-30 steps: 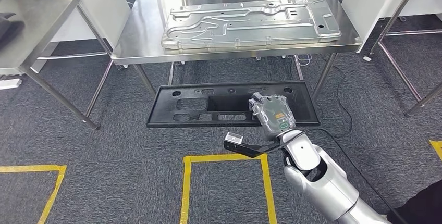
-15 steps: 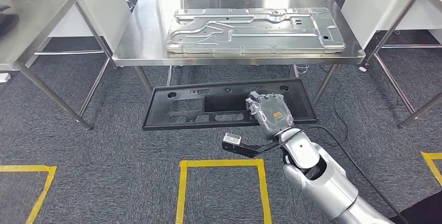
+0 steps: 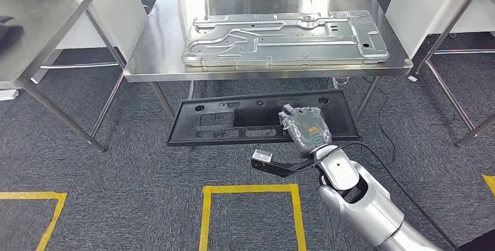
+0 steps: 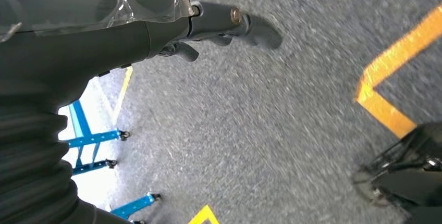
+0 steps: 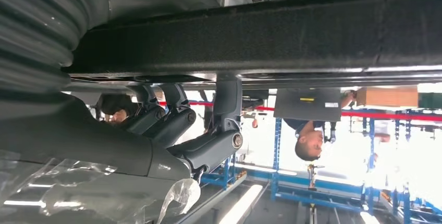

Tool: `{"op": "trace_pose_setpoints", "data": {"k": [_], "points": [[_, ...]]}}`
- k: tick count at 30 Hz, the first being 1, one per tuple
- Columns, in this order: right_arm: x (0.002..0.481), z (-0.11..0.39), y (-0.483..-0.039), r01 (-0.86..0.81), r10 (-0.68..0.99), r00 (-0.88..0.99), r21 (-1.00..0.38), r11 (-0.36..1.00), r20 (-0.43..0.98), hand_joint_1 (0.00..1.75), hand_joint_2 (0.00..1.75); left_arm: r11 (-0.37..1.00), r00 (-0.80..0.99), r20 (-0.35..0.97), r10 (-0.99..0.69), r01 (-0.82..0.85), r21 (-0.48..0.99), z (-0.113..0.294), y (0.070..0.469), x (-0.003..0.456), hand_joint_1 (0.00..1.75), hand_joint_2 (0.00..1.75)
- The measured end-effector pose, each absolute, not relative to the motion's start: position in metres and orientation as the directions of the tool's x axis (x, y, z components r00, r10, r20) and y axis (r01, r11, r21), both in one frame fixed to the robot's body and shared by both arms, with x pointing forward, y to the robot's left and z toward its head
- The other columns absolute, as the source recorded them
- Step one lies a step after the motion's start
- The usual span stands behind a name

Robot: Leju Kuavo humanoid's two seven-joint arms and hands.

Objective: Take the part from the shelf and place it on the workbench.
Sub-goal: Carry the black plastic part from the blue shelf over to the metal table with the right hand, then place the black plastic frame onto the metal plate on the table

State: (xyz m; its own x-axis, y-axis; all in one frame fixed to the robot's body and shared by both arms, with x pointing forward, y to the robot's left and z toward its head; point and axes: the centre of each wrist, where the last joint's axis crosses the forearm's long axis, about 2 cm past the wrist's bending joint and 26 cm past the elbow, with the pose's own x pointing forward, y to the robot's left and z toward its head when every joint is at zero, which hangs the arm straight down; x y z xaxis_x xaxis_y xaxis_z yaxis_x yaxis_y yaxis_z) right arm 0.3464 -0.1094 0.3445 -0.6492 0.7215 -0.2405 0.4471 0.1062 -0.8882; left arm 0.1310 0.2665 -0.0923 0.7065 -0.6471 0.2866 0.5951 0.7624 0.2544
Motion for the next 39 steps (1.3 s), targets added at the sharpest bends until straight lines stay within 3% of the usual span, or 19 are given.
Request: {"op": "trace_pose_setpoints", "data": {"k": [39], "points": [[0.344,0.369,-0.115,0.53,0.731,-0.589,-0.847,0.028,-0.344,1.75,1.75,0.771,0.72,0.278,-0.636,0.582,0.257,-0.095,0.273,0.122,0.0,1.75]]}}
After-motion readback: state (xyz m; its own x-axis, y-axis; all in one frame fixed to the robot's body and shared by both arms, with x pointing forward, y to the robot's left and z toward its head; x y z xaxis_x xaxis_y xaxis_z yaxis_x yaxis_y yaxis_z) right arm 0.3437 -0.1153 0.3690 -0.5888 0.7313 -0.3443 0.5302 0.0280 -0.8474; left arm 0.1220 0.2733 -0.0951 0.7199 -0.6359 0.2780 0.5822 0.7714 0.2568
